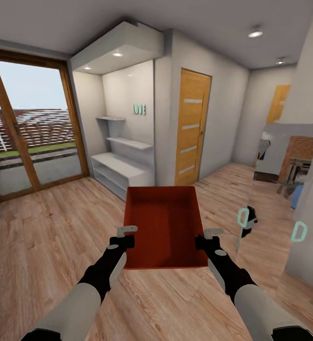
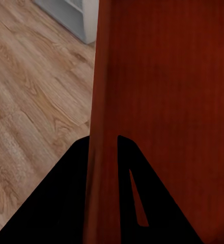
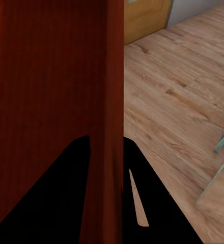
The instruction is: Move the two storage containers from the living room to the garage. In the garage, place one container on the floor and stack the other container on top of it (either order is fine).
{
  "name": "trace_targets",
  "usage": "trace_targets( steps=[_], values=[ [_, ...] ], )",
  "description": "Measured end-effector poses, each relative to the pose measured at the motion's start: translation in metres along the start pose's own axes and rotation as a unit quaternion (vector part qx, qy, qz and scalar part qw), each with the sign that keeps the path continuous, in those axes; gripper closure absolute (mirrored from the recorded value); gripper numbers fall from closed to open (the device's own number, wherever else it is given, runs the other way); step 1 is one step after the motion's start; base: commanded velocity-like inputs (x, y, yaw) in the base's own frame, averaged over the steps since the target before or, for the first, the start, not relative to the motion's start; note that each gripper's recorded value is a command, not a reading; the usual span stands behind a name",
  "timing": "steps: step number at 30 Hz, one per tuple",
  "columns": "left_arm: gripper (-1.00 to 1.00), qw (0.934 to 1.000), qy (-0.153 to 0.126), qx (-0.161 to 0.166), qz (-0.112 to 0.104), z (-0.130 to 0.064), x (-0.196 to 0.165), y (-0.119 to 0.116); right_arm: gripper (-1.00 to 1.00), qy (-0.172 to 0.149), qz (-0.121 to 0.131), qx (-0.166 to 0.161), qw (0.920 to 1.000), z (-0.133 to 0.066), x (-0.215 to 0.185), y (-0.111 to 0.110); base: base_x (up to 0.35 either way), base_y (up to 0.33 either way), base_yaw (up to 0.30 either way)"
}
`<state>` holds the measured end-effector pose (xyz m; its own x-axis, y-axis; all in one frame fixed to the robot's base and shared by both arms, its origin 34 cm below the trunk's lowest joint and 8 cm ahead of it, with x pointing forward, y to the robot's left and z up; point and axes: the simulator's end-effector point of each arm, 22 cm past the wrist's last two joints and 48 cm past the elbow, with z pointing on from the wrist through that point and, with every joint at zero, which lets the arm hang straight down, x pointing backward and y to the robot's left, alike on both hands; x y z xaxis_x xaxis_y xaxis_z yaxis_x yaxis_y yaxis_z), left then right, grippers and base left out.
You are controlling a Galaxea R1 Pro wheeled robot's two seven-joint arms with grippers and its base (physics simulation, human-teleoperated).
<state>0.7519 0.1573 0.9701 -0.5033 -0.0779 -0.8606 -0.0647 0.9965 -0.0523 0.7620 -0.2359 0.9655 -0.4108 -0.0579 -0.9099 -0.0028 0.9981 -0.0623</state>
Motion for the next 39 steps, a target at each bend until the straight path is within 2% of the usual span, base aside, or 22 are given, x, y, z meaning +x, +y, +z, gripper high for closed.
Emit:
trace_targets(
  steps=[26, 39],
  values=[
    [1.0, 1.0, 0.0, 0.0, 0.0, 0.0, 0.0005, -0.0001, 1.0, 0.0, 0.0, 0.0, 1.0, 0.0, 0.0005, -0.0001, 0.322, 0.0, -0.001],
    [1.0, 1.0, 0.001, 0.0, 0.0, 0.0001, 0.0005, -0.0001, 1.0, 0.001, 0.0, 0.0, 1.0, 0.0, 0.0005, -0.0001, 0.322, 0.0, -0.212]
  ],
)
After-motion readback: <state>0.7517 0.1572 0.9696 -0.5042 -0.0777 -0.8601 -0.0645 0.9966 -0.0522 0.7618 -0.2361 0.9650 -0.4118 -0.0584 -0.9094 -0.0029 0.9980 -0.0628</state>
